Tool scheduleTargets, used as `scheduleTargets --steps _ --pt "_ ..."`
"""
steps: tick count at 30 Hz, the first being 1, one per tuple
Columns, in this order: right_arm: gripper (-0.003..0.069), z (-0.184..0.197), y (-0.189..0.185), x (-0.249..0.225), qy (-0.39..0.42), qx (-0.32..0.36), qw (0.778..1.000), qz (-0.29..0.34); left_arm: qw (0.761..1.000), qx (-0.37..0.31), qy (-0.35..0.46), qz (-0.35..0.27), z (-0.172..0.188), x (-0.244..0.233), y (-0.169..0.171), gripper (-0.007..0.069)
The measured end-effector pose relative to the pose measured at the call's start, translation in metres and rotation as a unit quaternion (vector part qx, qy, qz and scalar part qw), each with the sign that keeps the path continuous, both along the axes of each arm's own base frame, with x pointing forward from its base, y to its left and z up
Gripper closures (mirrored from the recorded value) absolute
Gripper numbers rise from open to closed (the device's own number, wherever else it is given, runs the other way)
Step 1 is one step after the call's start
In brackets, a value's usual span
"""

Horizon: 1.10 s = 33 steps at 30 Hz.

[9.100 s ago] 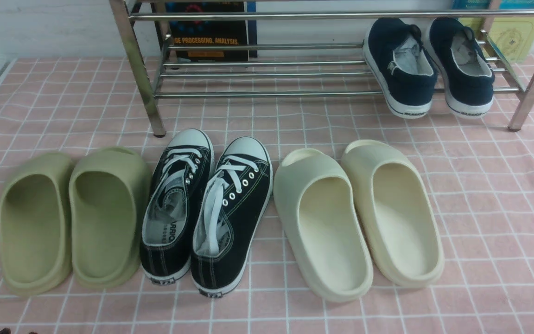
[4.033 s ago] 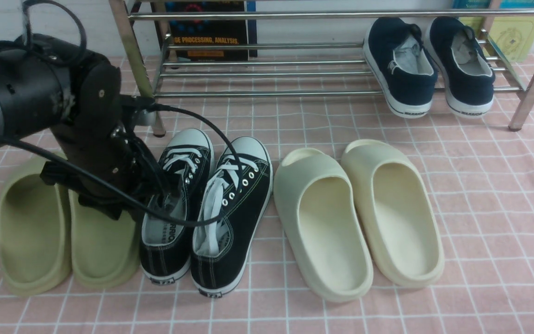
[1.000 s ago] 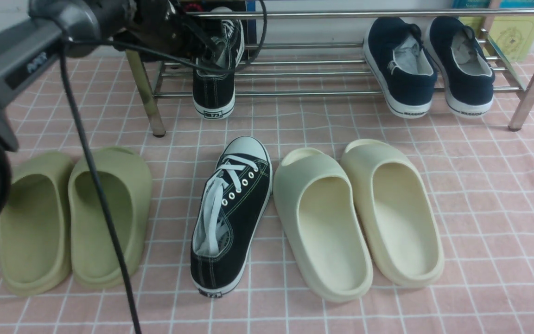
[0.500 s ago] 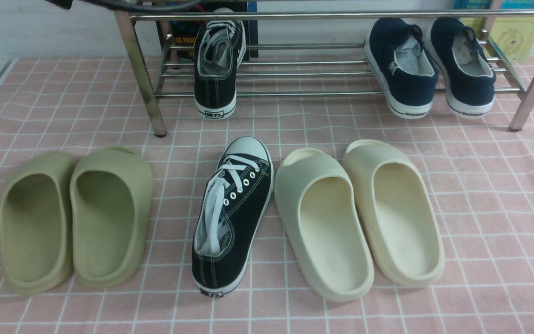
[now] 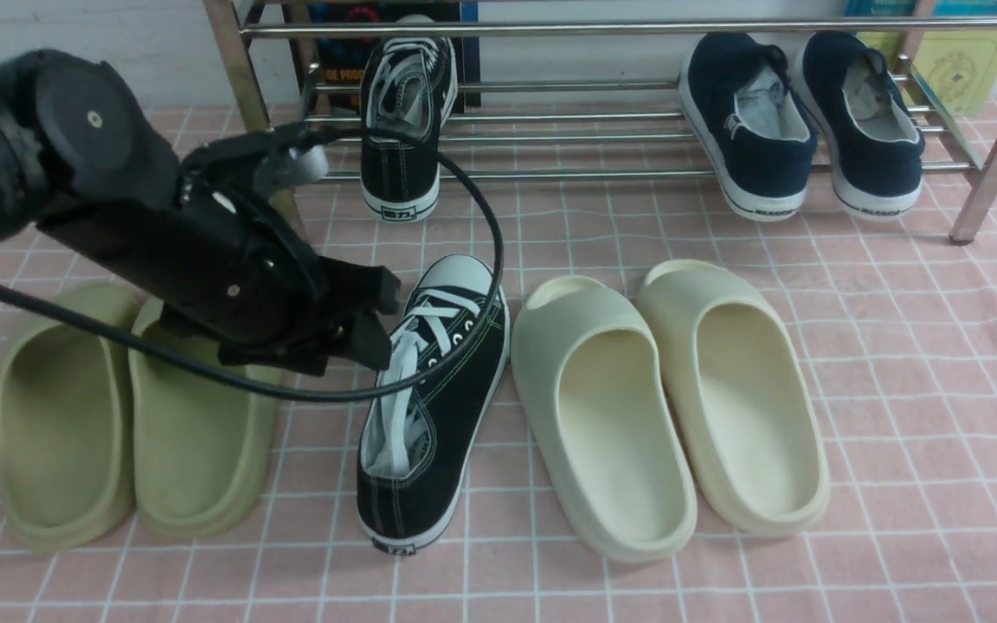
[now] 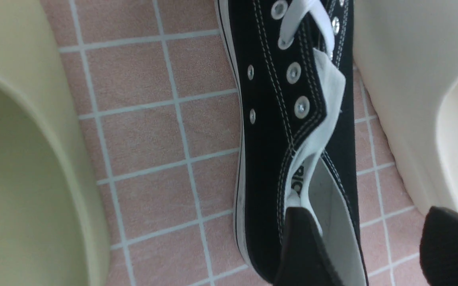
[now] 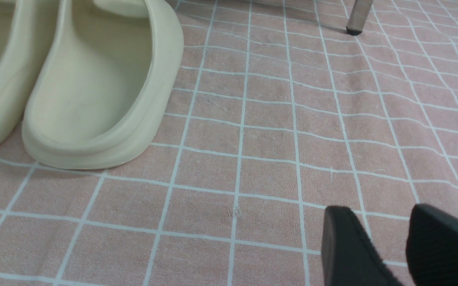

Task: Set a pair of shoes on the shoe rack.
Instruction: Use the left arm to grab the shoe closest to it

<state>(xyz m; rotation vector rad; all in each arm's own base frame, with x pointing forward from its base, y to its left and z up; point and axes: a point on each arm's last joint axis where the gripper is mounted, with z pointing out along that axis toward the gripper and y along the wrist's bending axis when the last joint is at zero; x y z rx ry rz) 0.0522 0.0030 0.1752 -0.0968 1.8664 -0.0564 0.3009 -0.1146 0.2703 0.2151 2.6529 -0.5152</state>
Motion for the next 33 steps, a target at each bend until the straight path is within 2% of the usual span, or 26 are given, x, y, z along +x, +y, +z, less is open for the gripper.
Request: scheduleTargets --steps 5,13,21,33 --pt "0.0416 0.0 0.0 0.0 0.0 0.0 1.0 0.0 1.0 0.01 -0.02 -0.015 -0.019 0.014 -0.009 0.0204" --pt "0.0416 0.0 0.0 0.0 0.0 0.0 1.0 0.0 0.99 0.076 -0.057 -0.103 -0.041 0.019 -0.043 0.0184" --pt "0.0416 0.0 0.0 0.0 0.0 0.0 1.0 0.0 0.989 0.113 -0.065 -0.071 -0.047 0.027 -0.044 0.0172" --pt "0.0416 0.0 0.0 0.0 0.0 0.0 1.0 0.0 0.99 0.103 -0.074 -0.058 -0.045 0.029 -0.045 0.0172"
